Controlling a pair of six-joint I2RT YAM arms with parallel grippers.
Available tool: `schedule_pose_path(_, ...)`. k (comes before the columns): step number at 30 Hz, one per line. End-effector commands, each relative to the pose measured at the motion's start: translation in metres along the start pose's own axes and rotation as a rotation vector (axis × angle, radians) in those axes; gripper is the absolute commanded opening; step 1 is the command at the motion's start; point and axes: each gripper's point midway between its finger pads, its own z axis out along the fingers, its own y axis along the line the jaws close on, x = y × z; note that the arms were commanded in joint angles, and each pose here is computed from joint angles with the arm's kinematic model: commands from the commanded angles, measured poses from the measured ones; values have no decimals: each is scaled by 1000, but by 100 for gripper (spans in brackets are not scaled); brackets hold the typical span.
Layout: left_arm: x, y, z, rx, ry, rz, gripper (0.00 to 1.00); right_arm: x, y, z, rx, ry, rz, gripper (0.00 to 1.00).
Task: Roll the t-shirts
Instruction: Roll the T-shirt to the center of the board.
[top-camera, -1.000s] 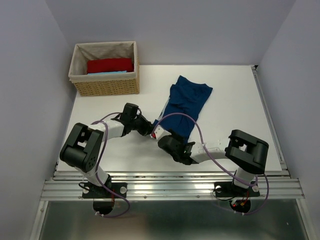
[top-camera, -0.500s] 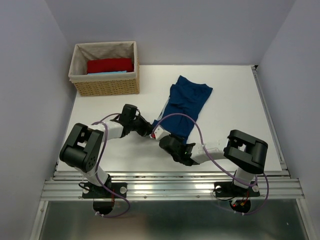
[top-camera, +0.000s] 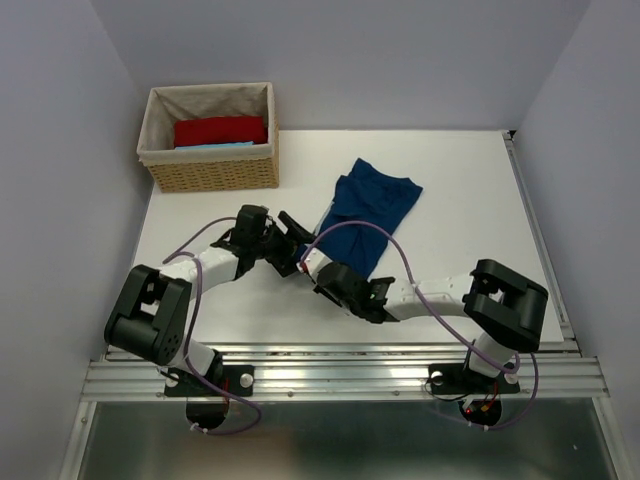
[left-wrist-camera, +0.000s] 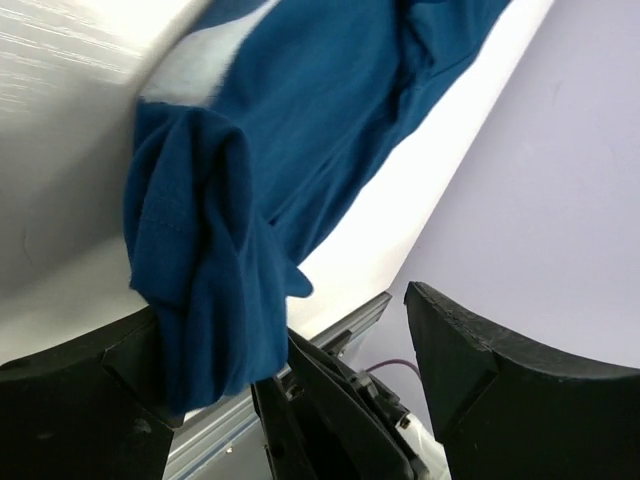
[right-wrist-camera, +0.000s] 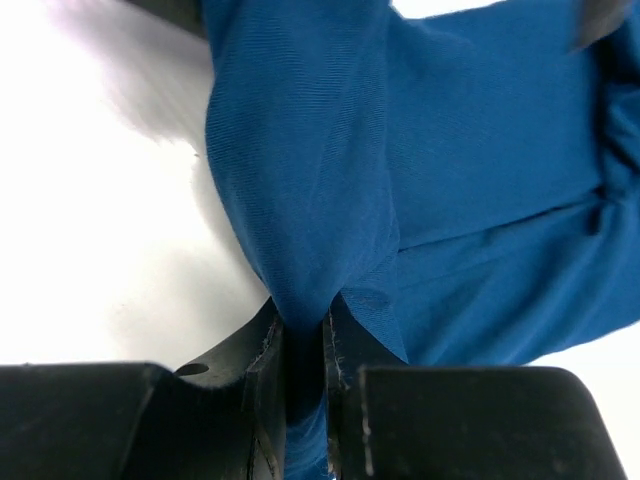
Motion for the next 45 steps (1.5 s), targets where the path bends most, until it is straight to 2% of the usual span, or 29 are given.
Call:
schedule_pose_path(1,-6,-15,-19,40,-58,63,90,-25,7,-6,-118,-38,134,1)
schedule_pose_path(9,-19,-10,-48,22,-141,83,90,-37,5,-4,-295,-27,322,1)
schedule_pose_path(19,-19,3,-60,7,-161,75,90,-49,-2,-2,-460,-15,460,1)
schedule_pose_path(31,-16,10,-62,-19,-152,126,85,-47,-2,2,-794,147,615,1)
schedule_pose_path(35,-16,6,-60,-18,-137,147,77,-43,1,6,-863,194,639,1)
schedule_pose_path(40,-19,4,-56,-15,-131,171,60,-48,1,3,-962,198,682,1)
schedule_pose_path(41,-22,3,-52,-8,-135,179,51,-47,-2,4,-966,199,696,1)
schedule_pose_path(45,-27,-2,-41,5,-117,205,30,-40,-5,9,-985,225,738,1)
